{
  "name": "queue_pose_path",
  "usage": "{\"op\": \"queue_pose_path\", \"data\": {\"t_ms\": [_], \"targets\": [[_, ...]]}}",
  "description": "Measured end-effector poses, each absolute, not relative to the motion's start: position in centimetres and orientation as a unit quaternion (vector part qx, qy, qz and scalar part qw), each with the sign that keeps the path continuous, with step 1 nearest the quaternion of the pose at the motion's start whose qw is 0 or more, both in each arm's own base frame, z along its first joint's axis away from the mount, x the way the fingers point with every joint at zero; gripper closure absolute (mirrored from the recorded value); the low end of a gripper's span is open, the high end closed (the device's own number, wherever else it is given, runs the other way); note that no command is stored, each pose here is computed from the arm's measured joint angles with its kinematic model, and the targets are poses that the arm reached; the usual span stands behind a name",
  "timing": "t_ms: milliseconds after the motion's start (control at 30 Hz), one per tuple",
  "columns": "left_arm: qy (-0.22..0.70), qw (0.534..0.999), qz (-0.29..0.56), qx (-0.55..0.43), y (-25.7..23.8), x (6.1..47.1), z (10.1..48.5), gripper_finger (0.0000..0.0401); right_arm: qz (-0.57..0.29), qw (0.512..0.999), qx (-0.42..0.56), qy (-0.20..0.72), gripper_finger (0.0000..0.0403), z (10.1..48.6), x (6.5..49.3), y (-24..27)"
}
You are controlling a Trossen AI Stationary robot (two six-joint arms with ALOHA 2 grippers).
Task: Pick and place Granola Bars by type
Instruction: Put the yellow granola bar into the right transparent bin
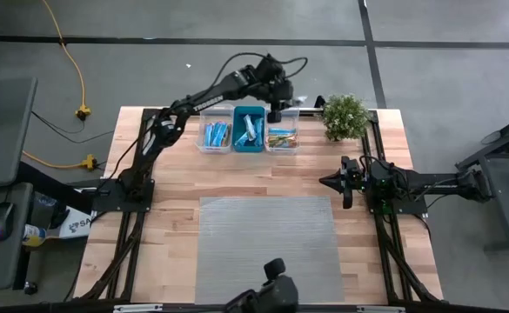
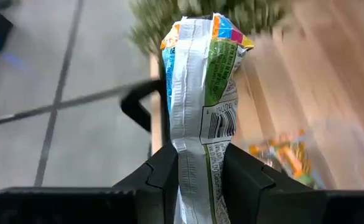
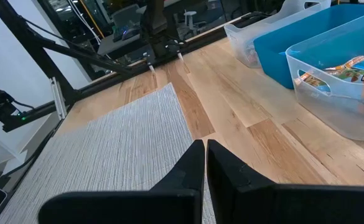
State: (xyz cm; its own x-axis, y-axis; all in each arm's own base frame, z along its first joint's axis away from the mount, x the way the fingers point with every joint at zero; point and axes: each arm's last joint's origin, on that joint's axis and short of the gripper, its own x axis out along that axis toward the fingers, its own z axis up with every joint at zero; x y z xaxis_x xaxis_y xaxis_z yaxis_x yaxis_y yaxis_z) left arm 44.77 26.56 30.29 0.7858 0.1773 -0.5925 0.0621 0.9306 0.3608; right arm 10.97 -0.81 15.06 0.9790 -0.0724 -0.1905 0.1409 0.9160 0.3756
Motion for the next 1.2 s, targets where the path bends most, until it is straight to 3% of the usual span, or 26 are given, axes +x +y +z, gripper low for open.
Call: {"op": "queue_pose_path", "data": {"t_ms": [300,1200], "targets": [[0.411,0.894,-0.018,0.177,26.4,44.6,26.7,0.0305,-0.055,0.975,0.198,0.087,0.0402,15.1,11.0,-0.8],[0.439,0.893,-0.032,0.096,24.6,46.5,23.2,0.0305,-0.055,0.975,0.198,0.087,0.0402,15.1,11.0,-0.8]]}}
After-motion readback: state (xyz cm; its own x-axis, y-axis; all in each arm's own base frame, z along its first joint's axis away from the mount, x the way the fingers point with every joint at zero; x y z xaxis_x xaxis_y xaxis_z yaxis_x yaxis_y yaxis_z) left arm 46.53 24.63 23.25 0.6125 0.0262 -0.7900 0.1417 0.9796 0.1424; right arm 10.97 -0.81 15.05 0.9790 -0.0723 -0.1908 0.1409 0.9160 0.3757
